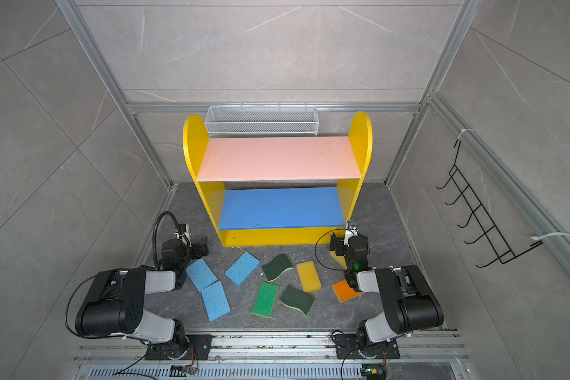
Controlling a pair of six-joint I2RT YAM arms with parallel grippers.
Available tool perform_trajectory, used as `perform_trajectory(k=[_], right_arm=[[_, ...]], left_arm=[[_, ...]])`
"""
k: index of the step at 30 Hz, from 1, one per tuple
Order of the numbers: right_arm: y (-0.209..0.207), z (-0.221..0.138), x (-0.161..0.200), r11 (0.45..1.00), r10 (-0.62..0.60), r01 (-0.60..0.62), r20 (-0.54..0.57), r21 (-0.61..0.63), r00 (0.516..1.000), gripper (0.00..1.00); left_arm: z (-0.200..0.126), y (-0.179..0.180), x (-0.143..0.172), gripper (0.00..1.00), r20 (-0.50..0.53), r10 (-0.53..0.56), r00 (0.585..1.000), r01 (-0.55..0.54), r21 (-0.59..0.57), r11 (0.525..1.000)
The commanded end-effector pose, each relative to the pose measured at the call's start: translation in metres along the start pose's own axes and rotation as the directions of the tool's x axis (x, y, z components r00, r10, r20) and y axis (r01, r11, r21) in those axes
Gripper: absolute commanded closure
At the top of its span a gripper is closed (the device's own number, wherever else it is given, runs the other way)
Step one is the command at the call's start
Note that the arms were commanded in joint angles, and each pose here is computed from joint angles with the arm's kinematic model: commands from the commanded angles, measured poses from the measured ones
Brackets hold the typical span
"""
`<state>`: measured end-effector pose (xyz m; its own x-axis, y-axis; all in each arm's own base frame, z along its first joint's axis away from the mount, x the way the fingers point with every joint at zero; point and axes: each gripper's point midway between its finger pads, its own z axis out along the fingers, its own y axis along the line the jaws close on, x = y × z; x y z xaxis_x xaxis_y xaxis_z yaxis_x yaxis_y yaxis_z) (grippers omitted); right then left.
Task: Arrange cleaning sponges on a shelf
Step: Rotate the cleaning sponge at the middle-right of the table.
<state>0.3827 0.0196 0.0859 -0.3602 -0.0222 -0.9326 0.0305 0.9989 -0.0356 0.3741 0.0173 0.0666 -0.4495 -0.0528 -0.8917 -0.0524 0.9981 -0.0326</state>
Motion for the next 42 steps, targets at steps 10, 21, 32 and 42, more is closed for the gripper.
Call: perform_trajectory(k=[10, 21, 32, 42], right_arm=[[-0.003, 0.001, -0.018, 0.999, -0.019, 0.019, -0.01, 0.032, 1.0, 0.01], [0.004, -0.013, -0.038, 1.0, 0.006, -0.004, -0.103, 0.024, 0.995, 0.05], [0.008, -0.058, -0.045, 0.996, 0.076, -0.069, -0.125, 0.052, 0.989, 0.06], [-0.001, -0.101, -0.025, 0.979, 0.192, -0.173, -0.217, 0.105, 0.957, 0.07]], left_arm=[[-0.016, 0.015, -0.04, 0.0, 0.072, -0.005, 0.997, 0.012, -0.094, 0.996], [-0.044, 0.029, -0.062, 0.0, 0.079, -0.088, 0.993, 0.104, -0.238, 0.966], [-0.077, 0.005, -0.089, 0.0, 0.086, -0.068, 0.994, 0.088, -0.254, 0.963], [-0.107, -0.03, -0.091, 0.0, 0.036, -0.155, 0.987, 0.159, -0.166, 0.973]])
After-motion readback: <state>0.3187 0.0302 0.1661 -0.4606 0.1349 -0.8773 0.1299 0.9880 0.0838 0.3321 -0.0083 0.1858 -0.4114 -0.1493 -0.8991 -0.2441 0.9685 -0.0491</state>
